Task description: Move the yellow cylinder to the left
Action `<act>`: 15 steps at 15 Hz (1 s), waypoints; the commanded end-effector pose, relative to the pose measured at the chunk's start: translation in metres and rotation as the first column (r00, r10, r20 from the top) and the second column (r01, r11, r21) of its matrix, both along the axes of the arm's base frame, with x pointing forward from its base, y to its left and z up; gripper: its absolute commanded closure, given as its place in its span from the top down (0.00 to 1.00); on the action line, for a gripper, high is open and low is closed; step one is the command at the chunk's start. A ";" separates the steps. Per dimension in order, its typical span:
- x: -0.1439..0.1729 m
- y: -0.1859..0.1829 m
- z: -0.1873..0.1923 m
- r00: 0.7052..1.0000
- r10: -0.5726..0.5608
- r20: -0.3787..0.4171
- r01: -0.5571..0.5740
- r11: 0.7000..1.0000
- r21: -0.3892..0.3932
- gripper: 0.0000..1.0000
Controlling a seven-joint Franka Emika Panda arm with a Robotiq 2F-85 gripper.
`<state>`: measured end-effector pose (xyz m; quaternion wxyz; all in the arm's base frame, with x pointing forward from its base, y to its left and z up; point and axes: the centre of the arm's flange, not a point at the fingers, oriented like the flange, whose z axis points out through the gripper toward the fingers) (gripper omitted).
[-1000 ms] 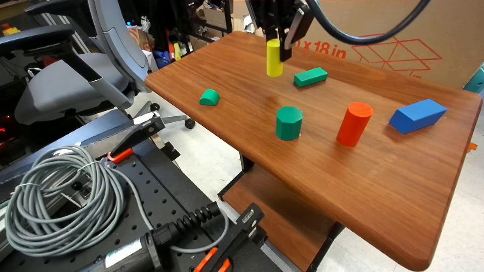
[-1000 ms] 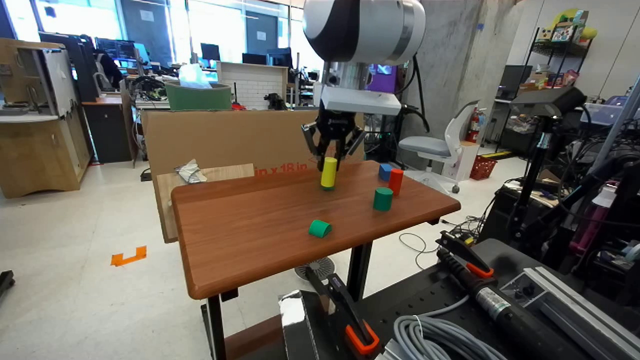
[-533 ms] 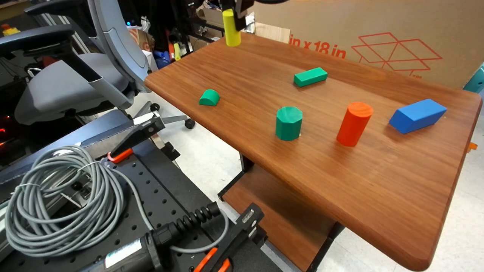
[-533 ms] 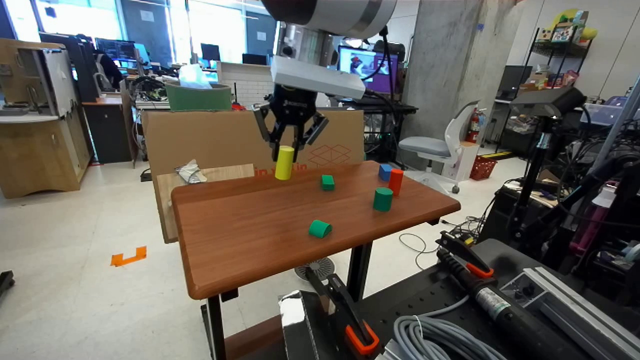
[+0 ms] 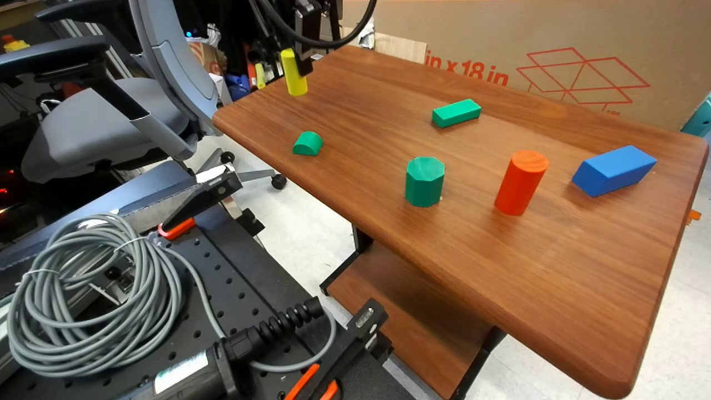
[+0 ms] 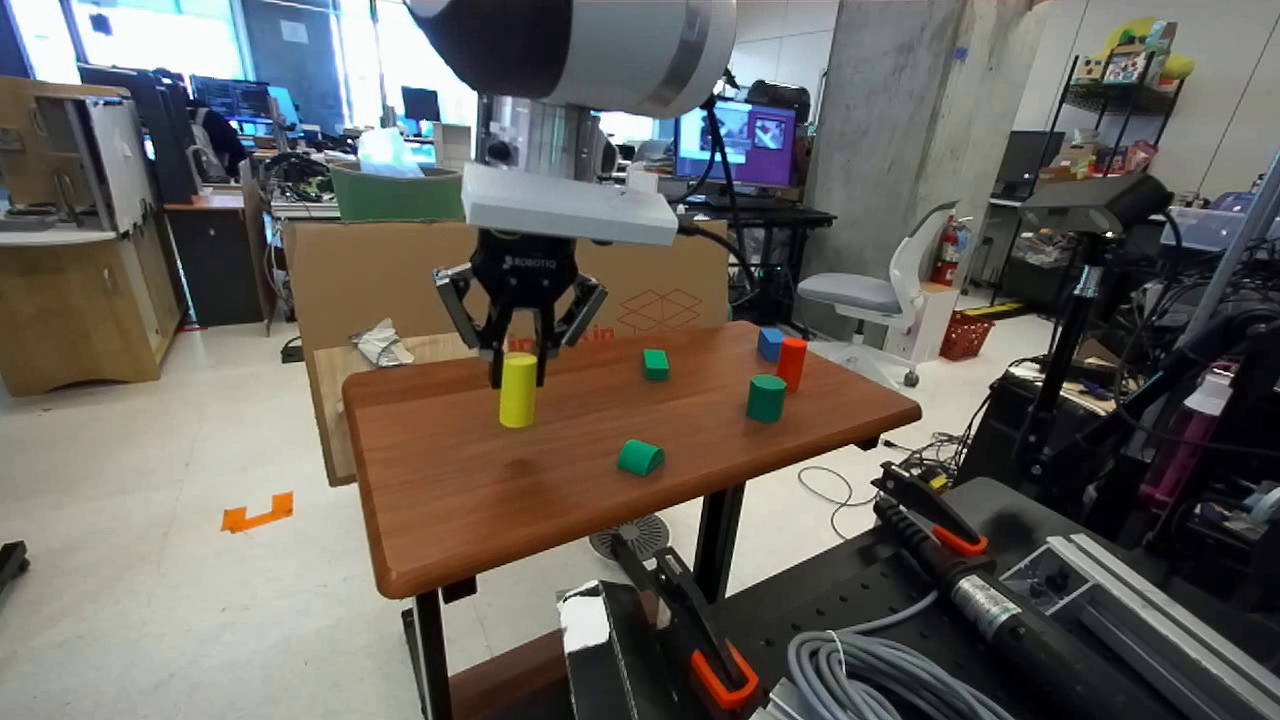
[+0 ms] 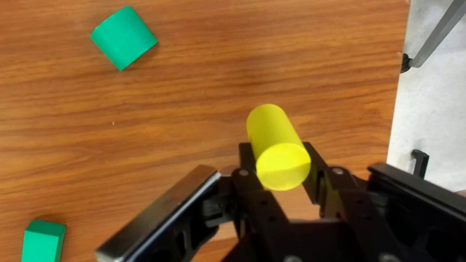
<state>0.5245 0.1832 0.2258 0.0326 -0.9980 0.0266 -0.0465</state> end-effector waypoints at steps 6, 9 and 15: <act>0.004 0.022 -0.034 0.998 0.029 -0.056 -0.034 0.996 -0.082 0.09; 0.001 0.018 -0.023 0.998 0.032 -0.047 -0.036 0.995 -0.091 0.65; -0.002 -0.020 0.034 0.999 -0.015 0.032 0.017 0.998 -0.060 1.00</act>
